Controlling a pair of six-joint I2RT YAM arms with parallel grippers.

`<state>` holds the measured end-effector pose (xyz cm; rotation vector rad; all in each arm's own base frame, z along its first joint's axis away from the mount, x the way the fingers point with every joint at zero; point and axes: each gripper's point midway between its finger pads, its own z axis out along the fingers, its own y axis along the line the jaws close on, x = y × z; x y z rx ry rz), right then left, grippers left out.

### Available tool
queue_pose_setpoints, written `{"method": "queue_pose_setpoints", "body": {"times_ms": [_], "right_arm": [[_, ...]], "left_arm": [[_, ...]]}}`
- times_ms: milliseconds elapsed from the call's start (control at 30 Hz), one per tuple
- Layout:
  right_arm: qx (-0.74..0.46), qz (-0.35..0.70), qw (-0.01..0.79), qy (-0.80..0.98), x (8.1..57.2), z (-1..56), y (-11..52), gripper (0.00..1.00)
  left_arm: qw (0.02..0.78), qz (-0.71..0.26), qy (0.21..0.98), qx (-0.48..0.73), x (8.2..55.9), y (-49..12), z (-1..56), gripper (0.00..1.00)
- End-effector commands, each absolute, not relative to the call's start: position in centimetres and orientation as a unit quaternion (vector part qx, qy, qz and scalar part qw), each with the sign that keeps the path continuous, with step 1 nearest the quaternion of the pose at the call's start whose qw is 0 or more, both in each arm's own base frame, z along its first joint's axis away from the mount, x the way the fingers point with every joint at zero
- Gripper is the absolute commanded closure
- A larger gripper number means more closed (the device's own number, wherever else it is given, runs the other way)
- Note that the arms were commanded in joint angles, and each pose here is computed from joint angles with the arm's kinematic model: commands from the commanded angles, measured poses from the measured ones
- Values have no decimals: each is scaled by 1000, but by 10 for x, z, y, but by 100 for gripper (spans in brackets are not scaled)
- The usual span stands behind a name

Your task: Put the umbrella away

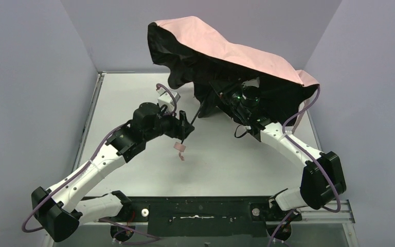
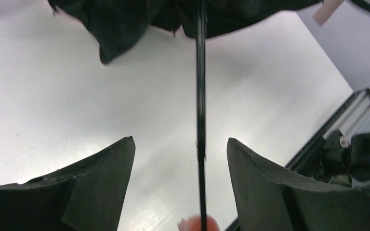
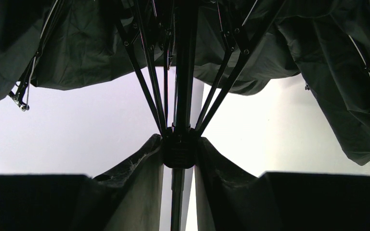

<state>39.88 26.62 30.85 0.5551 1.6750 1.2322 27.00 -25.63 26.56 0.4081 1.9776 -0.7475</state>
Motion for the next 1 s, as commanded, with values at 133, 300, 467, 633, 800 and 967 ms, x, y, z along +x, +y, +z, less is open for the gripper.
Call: {"method": "queue_pose_setpoints", "body": {"times_ms": [133,300,467,633,800,967], "right_arm": [[221,557,521,608,396,374,244,100],[221,557,519,609,396,371,242,100],[221,550,523,613,396,368,238,100],[223,546,524,614,397,365,235,100],[222,545,521,617,398,362,235,100],[223,539,514,630,396,351,236,100]], "left_arm": [[412,-317,833,191,218,-257,231,32],[399,-307,839,205,212,-257,226,32],[393,-276,850,215,208,-246,221,32],[394,-265,852,219,206,-240,221,35],[394,-267,852,219,210,-246,219,64],[421,-268,840,212,222,-252,233,86]]}}
